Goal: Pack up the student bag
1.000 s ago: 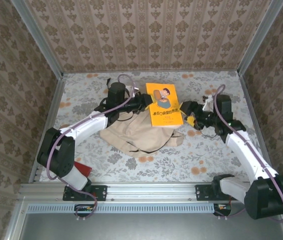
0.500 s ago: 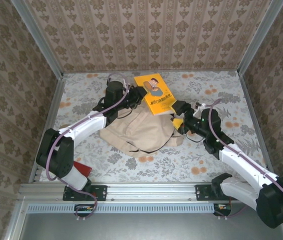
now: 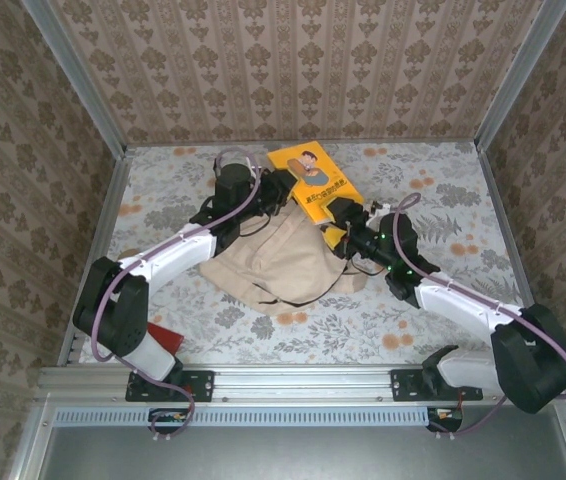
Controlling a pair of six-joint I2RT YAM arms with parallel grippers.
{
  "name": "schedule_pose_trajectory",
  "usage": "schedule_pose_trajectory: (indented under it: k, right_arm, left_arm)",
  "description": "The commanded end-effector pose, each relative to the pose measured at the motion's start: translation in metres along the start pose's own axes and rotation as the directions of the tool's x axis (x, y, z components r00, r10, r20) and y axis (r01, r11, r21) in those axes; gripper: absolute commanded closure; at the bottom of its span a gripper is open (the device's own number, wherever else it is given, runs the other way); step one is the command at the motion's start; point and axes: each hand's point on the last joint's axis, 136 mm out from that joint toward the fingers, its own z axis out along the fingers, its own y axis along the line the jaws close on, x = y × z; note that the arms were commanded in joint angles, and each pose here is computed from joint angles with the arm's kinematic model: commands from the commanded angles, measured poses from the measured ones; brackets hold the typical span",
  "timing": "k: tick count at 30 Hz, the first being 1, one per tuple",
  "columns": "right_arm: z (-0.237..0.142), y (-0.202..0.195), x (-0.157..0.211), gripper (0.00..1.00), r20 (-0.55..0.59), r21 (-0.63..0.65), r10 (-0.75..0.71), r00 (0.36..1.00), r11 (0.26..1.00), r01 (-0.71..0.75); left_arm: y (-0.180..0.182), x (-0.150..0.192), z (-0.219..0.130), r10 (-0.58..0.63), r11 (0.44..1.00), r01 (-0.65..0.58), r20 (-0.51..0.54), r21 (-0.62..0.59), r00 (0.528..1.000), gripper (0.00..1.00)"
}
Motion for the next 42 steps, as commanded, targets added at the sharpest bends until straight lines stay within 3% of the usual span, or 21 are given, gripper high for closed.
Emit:
schedule_pose_trajectory:
  k: [1,11,20,23,26,29,33,36,39,42]
  right_arm:
    - [0.007,0.026,-0.008,0.27,0.043,-0.090,0.016,0.999,0.996,-0.013]
    - [-0.004,0.020,-0.027,0.42,0.161,-0.070,-0.012,0.987,0.997,0.024]
    - [-0.008,0.034,-0.035,0.55,0.185,-0.091,-0.028,0.982,0.995,0.046]
    - [-0.008,0.035,-0.037,0.61,0.187,-0.093,-0.029,0.982,0.995,0.047]
    - [-0.010,0.031,-0.040,0.75,0.196,-0.073,-0.037,0.980,0.996,0.052]
    - [-0.016,0.027,-0.043,0.83,0.215,-0.030,-0.068,0.974,0.997,0.076]
    - [-0.033,0.025,-0.050,0.87,0.251,0.063,-0.168,0.953,0.986,0.157]
    - [-0.053,0.025,-0.058,0.89,0.279,0.157,-0.267,0.922,0.960,0.231]
    - [-0.078,0.024,-0.070,0.90,0.308,0.269,-0.363,0.879,0.920,0.285]
    - [-0.104,0.023,-0.087,0.92,0.342,0.369,-0.431,0.835,0.879,0.303]
  left_arm:
    - [-0.041,-0.004,-0.011,-0.002,0.991,-0.002,0.027,0.134,1.000,0.91]
    - [-0.034,-0.002,-0.013,-0.029,0.991,0.027,0.013,0.127,1.000,0.90]
    - [-0.023,0.004,-0.012,-0.057,0.990,0.058,-0.012,0.129,0.998,0.90]
    - [-0.018,0.006,-0.013,-0.063,0.991,0.064,-0.016,0.120,0.998,0.90]
    - [-0.014,0.009,-0.013,-0.061,0.992,0.064,-0.028,0.111,0.998,0.88]
    - [-0.011,0.014,-0.013,-0.021,0.995,0.027,-0.057,0.097,0.998,0.80]
    - [0.010,0.028,-0.014,0.046,0.999,-0.046,-0.127,0.005,0.991,0.51]
    - [0.038,0.038,-0.019,0.097,0.987,-0.118,-0.190,-0.105,0.977,0.37]
    - [0.064,0.048,-0.029,0.166,0.946,-0.226,-0.251,-0.233,0.954,0.32]
    - [0.085,0.056,-0.039,0.258,0.863,-0.357,-0.297,-0.356,0.919,0.30]
